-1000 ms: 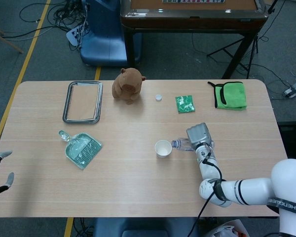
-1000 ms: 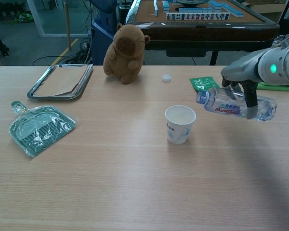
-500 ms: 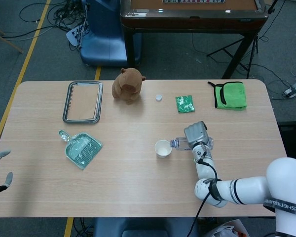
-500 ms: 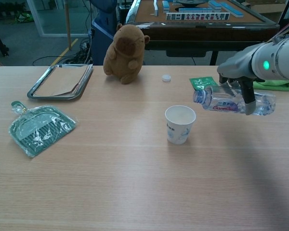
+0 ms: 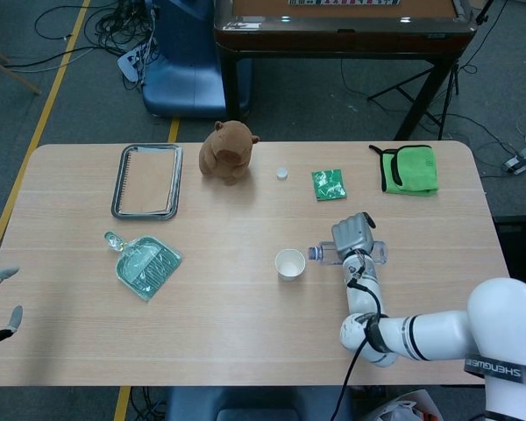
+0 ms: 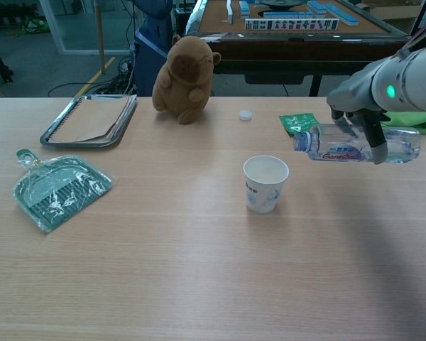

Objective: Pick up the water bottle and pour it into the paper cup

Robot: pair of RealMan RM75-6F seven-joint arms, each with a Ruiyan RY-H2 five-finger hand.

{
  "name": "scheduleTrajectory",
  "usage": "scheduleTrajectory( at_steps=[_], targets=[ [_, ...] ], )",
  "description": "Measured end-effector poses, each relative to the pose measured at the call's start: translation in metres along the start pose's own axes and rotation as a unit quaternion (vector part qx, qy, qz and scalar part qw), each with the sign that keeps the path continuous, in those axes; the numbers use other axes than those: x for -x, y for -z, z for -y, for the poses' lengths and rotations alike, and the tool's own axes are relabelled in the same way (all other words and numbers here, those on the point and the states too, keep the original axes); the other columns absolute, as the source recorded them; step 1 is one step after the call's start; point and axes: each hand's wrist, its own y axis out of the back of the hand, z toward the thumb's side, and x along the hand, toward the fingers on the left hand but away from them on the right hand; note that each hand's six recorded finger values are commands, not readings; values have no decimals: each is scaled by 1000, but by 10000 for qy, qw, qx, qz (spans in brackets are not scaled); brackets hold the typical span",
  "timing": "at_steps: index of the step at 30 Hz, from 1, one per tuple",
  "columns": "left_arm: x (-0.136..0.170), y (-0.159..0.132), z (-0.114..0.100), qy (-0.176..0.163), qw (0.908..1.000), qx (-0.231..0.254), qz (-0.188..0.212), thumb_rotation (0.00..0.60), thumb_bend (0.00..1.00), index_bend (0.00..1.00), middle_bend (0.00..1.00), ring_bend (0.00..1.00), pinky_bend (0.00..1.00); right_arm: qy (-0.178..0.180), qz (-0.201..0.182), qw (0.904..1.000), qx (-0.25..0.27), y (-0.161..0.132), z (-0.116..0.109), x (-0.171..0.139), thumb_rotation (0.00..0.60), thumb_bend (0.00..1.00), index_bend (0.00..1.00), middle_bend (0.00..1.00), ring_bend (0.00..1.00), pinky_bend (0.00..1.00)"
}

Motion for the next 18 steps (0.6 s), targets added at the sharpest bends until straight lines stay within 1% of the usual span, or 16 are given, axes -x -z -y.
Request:
scheduleTrajectory(
  at_steps=[10,18],
  targets=[
    [0,1,-1,-12,10000,7,-12,600,388,205,214,199,601,5,165,9995,-270,1,-1,2,600,111,574,531,400,374],
    [0,1,-3,-27,10000,22,-20,600,388,205,214,200,601,9,159,9996,-252,-4,-5,2,600,111,574,531,400,374]
  ],
)
